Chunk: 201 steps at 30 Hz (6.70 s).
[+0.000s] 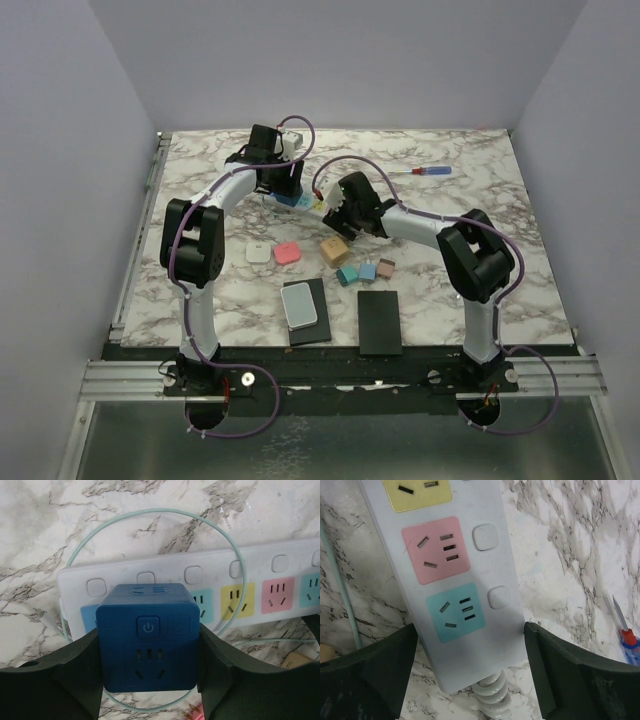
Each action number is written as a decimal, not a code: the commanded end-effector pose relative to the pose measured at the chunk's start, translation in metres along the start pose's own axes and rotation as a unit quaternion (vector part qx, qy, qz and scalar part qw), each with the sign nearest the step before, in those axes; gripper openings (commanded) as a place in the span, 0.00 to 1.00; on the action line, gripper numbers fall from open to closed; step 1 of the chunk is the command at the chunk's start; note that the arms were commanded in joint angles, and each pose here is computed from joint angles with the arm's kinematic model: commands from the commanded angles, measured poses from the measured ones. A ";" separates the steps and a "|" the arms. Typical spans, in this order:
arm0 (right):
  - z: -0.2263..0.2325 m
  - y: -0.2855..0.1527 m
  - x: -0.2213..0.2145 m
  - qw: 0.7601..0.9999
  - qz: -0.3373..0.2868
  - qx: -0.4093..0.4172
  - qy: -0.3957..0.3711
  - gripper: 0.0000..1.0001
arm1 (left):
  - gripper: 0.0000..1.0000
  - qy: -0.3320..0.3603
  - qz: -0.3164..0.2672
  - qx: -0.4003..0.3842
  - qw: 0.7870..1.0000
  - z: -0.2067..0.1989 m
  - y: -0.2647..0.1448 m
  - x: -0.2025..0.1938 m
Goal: Pull the plug off the socket
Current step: Remove the plug from the socket.
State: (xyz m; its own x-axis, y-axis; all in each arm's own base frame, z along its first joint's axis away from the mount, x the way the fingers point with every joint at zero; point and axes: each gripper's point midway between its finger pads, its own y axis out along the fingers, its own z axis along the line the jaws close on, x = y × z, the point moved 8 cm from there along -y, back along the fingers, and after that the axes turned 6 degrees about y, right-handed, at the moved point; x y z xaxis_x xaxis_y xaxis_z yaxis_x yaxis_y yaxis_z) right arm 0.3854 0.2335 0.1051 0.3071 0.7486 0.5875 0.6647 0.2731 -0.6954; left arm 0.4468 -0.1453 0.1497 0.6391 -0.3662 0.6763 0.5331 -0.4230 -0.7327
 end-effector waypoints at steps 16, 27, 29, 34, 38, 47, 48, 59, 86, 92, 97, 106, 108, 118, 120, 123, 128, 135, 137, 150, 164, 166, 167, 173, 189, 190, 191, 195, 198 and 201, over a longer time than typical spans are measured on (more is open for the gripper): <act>-0.002 0.024 -0.014 0.997 0.041 0.057 0.045 0.87 | 0.00 0.009 -0.024 -0.033 0.999 -0.011 -0.016 0.018; 0.022 0.009 -0.037 0.985 0.078 0.092 0.122 0.59 | 0.00 0.000 -0.033 -0.023 0.999 -0.010 -0.015 0.020; 0.025 0.006 -0.039 0.984 0.087 0.088 0.130 0.57 | 0.00 -0.001 -0.035 -0.022 0.999 -0.010 -0.015 0.020; 0.037 -0.001 -0.043 0.985 0.110 0.064 0.118 0.53 | 0.00 -0.002 -0.036 -0.020 0.999 -0.010 -0.014 0.020; 0.043 0.002 -0.052 0.983 0.132 0.051 0.114 0.51 | 0.00 -0.019 -0.044 -0.022 0.999 -0.011 -0.015 0.023; 0.047 0.008 -0.068 0.979 0.167 0.038 0.115 0.49 | 0.00 -0.090 -0.060 -0.021 0.994 0.007 -0.020 0.026; 0.048 0.008 -0.068 0.979 0.169 0.036 0.113 0.49 | 0.00 -0.094 -0.061 -0.021 0.994 0.009 -0.021 0.026; 0.048 0.011 -0.071 0.976 0.182 0.030 0.114 0.49 | 0.00 -0.050 -0.060 0.014 0.997 0.011 -0.023 0.022; 0.053 0.019 -0.081 0.971 0.211 0.033 0.111 0.48 | 0.00 -0.033 -0.069 0.018 0.997 0.007 -0.029 0.026; 0.054 0.020 -0.082 0.970 0.214 0.033 0.110 0.48 | 0.00 -0.068 -0.066 0.011 0.995 0.020 -0.029 0.022; 0.054 0.020 -0.083 0.970 0.216 0.034 0.109 0.48 | 0.00 -0.059 -0.066 0.028 0.996 0.022 -0.032 0.023; 0.055 0.021 -0.083 0.969 0.220 0.038 0.109 0.48 | 0.00 0.029 -0.038 0.105 0.993 -0.004 -0.029 0.020; 0.055 0.021 -0.084 0.968 0.221 0.037 0.109 0.48 | 0.00 0.039 -0.037 0.112 0.992 -0.010 -0.029 0.022; 0.056 0.023 -0.086 0.967 0.227 0.037 0.108 0.48 | 0.00 0.026 -0.049 0.095 0.994 -0.009 -0.032 0.026; 0.056 0.023 -0.086 0.967 0.228 0.036 0.107 0.48 | 0.00 0.005 -0.056 0.083 0.995 -0.001 -0.034 0.027; 0.056 0.023 -0.087 0.967 0.229 0.036 0.106 0.48 | 0.00 -0.022 -0.060 0.071 0.995 0.011 -0.035 0.025; 0.057 0.024 -0.088 0.966 0.232 0.036 0.105 0.48 | 0.00 -0.078 -0.071 0.034 0.994 0.029 -0.036 0.024; 0.057 0.024 -0.089 0.966 0.235 0.036 0.103 0.48 | 0.00 -0.096 -0.076 0.028 0.992 0.038 -0.038 0.023; 0.057 0.025 -0.089 0.966 0.236 0.036 0.103 0.48 | 0.00 -0.087 -0.074 0.039 0.993 0.039 -0.040 0.022; 0.059 0.026 -0.090 0.964 0.240 0.040 0.103 0.48 | 0.00 0.041 -0.040 0.141 0.988 -0.004 -0.035 0.021; 0.060 0.027 -0.093 0.963 0.248 0.040 0.101 0.48 | 0.00 -0.010 -0.063 0.094 0.994 0.009 -0.039 0.027; 0.060 0.027 -0.093 0.962 0.249 0.040 0.100 0.48 | 0.00 -0.030 -0.068 0.072 0.995 0.015 -0.041 0.027; 0.060 0.028 -0.094 0.962 0.250 0.040 0.100 0.48 | 0.00 -0.044 -0.072 0.060 0.995 0.017 -0.041 0.029; 0.059 0.028 -0.095 0.962 0.252 0.038 0.099 0.48 | 0.00 -0.089 -0.081 0.027 0.992 0.028 -0.043 0.029; 0.060 0.029 -0.095 0.961 0.254 0.038 0.100 0.48 | 0.00 -0.005 -0.067 0.115 0.991 0.014 -0.049 0.028; 0.060 0.029 -0.095 0.961 0.254 0.038 0.100 0.48 | 0.00 -0.006 -0.067 0.114 0.991 0.014 -0.048 0.028; 0.060 0.029 -0.095 0.962 0.253 0.037 0.100 0.48 | 0.00 -0.006 -0.068 0.113 0.991 0.014 -0.048 0.029; 0.059 0.029 -0.094 0.962 0.253 0.037 0.100 0.48 | 0.00 -0.007 -0.070 0.112 0.991 0.013 -0.049 0.030; 0.059 0.028 -0.093 0.963 0.249 0.035 0.102 0.48 | 0.00 -0.009 -0.075 0.105 0.992 0.011 -0.051 0.032; 0.057 0.027 -0.089 0.965 0.239 0.034 0.106 0.48 | 0.00 -0.012 -0.088 0.096 0.991 0.008 -0.057 0.038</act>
State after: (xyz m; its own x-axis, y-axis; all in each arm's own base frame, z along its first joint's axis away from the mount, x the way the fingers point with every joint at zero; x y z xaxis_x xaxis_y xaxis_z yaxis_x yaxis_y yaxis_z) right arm 0.3871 0.2586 0.0948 0.4930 0.6124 0.6179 0.6675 0.1892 -0.7202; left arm 0.4442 -0.1298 0.1809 0.6156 -0.3053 0.7265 0.6661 -0.2910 -0.6867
